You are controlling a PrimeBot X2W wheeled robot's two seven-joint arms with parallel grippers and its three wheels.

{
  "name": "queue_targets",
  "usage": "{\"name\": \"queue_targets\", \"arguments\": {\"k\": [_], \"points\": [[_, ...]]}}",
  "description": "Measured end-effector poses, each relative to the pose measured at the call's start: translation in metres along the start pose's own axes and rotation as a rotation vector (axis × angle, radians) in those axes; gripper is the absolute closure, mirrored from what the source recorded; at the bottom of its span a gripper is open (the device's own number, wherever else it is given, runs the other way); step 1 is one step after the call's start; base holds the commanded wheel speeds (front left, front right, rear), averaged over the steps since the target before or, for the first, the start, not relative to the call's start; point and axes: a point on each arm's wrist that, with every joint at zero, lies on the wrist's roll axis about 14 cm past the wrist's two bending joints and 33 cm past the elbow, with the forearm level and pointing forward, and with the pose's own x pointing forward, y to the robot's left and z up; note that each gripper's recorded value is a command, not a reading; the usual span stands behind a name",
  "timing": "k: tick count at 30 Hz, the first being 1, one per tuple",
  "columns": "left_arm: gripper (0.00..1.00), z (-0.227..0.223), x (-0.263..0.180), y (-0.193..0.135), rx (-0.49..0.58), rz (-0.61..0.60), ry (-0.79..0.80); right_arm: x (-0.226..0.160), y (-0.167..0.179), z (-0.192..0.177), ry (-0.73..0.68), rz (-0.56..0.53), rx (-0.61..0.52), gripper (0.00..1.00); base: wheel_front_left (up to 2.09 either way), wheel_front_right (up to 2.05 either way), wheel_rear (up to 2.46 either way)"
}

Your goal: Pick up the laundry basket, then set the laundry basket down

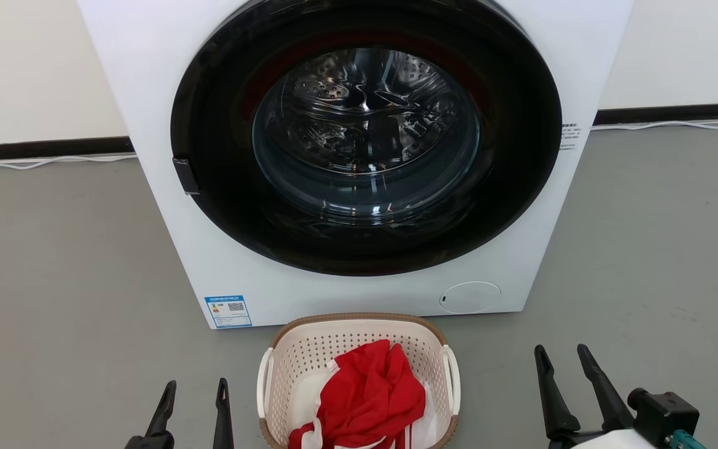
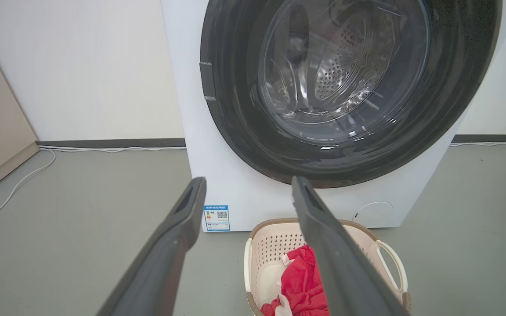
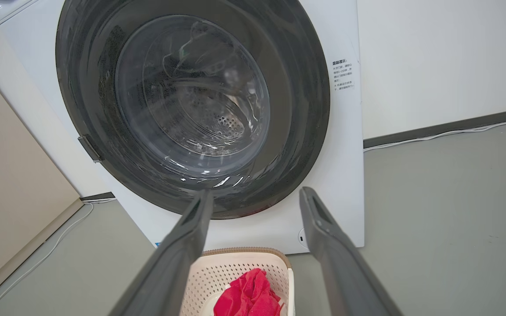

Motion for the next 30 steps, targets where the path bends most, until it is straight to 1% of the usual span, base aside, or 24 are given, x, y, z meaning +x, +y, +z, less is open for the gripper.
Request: {"name": "queue_targets", "arguments": {"k": [4,5,7,12,30], "points": [[0.00,0.001,0.000,0.001,0.002,0.004,-0.003,0.001,0.000,0.001,-0.004,0.001,0.000,0.00,0.00,0.00,0.00],[1.00,0.001,0.001,0.001,0.002,0.006,-0.004,0.002,0.000,0.002,-0.005,0.002,0.000,1.00,0.00,0.00,0.00],[1.00,-0.002,0.000,0.002,0.003,0.008,0.008,0.001,0.000,-0.001,0.005,-0.001,0.000,1.00,0.00,0.00,0.00],[1.00,-0.018,-0.004,0.000,-0.016,0.015,0.061,-0.009,-0.006,-0.022,0.071,-0.026,0.019,1.00,0.00,0.00,0.00],[1.00,-0.034,-0.005,0.008,-0.226,0.056,0.150,-0.008,-0.016,-0.024,0.085,-0.087,0.207,1.00,0.00,0.00,0.00]]}}
